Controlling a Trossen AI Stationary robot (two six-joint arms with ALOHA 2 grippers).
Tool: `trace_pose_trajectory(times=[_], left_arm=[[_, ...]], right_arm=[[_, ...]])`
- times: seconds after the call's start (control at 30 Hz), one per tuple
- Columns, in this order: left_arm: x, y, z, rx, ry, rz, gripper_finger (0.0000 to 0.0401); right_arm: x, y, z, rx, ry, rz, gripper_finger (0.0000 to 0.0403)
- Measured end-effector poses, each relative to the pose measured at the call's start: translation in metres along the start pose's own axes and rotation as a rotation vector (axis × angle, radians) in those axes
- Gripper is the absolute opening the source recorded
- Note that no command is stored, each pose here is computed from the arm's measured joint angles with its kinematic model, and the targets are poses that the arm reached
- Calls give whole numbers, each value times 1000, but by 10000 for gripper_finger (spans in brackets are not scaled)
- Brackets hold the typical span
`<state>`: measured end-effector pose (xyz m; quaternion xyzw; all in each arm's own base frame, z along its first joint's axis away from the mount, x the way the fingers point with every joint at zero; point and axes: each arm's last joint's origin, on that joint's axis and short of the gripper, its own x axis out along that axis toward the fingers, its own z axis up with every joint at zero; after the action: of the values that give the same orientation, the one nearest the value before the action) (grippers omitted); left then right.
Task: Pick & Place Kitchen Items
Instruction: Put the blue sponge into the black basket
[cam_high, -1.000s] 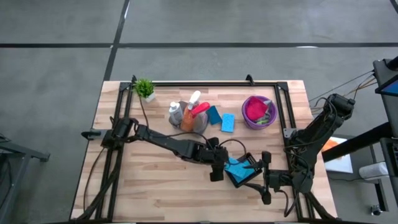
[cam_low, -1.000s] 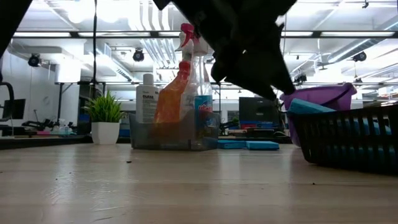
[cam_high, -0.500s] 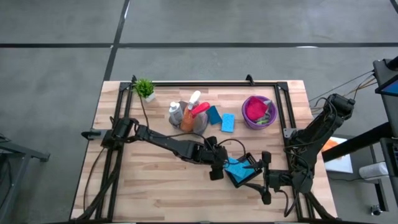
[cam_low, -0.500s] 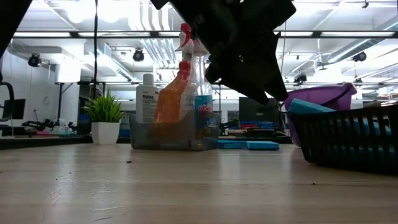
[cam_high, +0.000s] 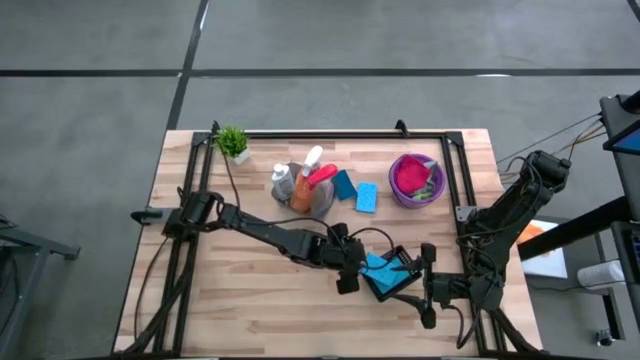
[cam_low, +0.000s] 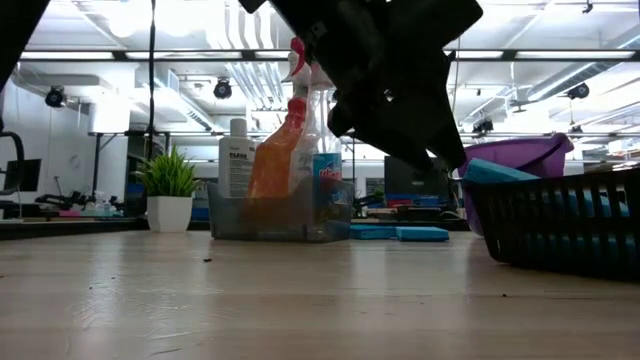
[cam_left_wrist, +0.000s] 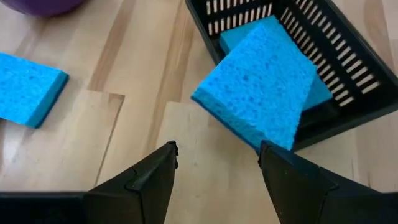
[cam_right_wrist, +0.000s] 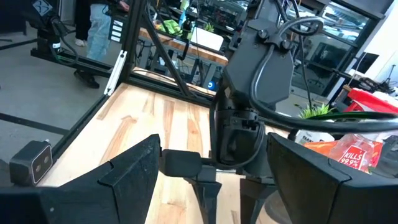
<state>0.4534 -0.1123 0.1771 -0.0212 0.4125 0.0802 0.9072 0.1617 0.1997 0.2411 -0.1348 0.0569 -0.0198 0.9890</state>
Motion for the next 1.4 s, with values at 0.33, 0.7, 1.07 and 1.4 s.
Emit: trace_pose_trajectory(times=[0.33, 0.7, 1.07, 1.4], left_arm=[[5, -4, 0, -4, -22, -8, 231], [15, -14, -7, 3, -18, -61, 231], [-20, -23, 3, 158, -61, -72, 231], [-101, -18, -19, 144, -424, -87, 231]], right_arm=[[0, 0, 0, -2, -1, 0, 288], [0, 0, 1, -11, -4, -1, 288], [0, 0, -6, 19, 38, 0, 288], [21, -20, -42, 158, 320, -14, 288]])
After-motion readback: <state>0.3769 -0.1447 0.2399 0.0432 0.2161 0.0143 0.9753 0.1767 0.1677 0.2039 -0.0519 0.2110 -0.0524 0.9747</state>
